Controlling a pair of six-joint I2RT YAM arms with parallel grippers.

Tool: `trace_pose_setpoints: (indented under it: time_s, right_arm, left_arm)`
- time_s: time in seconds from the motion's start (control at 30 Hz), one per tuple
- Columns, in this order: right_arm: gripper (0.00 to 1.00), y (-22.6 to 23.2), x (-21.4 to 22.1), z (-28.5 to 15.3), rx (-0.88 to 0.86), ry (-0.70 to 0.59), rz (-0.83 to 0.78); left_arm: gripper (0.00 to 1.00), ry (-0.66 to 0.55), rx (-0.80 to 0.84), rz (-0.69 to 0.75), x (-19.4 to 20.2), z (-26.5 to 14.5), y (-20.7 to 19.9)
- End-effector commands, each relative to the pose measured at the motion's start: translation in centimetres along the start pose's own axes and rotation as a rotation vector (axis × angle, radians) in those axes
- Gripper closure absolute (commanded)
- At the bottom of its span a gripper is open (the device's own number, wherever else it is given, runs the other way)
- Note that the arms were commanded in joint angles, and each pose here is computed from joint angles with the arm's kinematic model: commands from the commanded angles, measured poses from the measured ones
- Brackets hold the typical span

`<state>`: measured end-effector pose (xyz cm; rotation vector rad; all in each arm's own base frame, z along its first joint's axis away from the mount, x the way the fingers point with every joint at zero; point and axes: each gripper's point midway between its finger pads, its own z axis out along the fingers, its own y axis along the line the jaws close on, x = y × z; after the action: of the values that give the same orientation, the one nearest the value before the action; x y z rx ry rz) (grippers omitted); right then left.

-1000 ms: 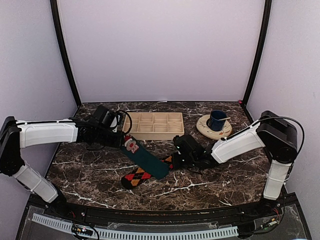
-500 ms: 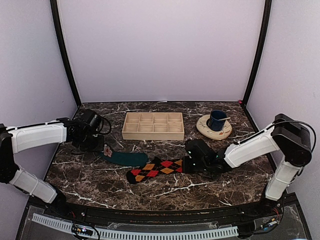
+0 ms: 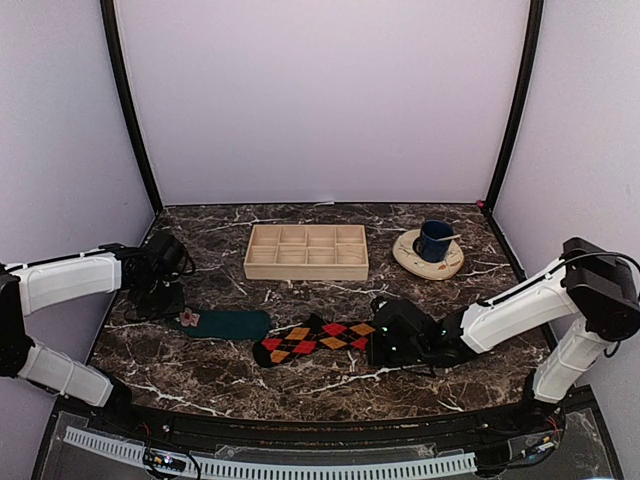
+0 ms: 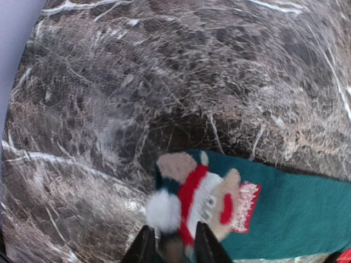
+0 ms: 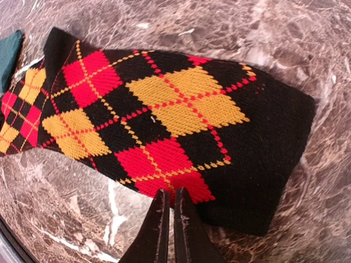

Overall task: Roll the socks
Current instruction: Move the pair of socks to the center of the board, then adjust the sock at the center of the board.

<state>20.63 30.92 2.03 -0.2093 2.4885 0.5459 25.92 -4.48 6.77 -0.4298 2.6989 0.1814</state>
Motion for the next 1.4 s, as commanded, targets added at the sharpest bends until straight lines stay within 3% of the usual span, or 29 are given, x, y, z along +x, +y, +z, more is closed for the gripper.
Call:
trace_pose_setpoints:
  time_s: [0.0,0.17,0.33,0.53,0.63,0.87,1.0,1.37]
  right_arm:
    - [0.95,0.2,0.7,-0.6,0.018,0.002,-0.019]
    - [0.92,2.0,-2.0,-3.0,0.009,-0.065,-0.063]
    - [0.84,2.8,-4.6,-4.8,0.025,-0.127,-0.107]
    - [0.82,2.5,-7.2,-4.4,0.055,-0.148,-0.181]
    - [0.83,2.1,-7.3,-3.3,0.052,-0.106,-0.208]
    - [0.83,2.2,-5.9,-2.2,0.036,-0.01,-0.266]
    - [0.84,2.1,-4.9,-1.6,0.03,0.033,-0.283]
    - [0.84,0.9,-3.1,1.0,0.04,0.11,-0.284]
  left_arm:
    - [0.64,-0.009,0.014,-0.058,0.1,-0.6,0.5]
    - [0.32,-0.072,0.099,-0.117,-1.2,-2.3,-0.4]
    - [0.27,-0.197,0.297,-0.161,-4.1,-5.5,-3.0]
    - [0.44,-0.237,0.543,-0.049,-3.6,-8.8,-8.4]
    - [0.54,-0.2,0.59,0.09,-0.4,-9.4,-12.2]
    - [0.59,-0.087,0.571,0.413,8.2,-8.5,-19.0]
    - [0.6,-0.062,0.528,0.514,10.4,-7.6,-20.7]
    - [0.73,0.013,0.463,0.565,12.5,-4.2,-21.4]
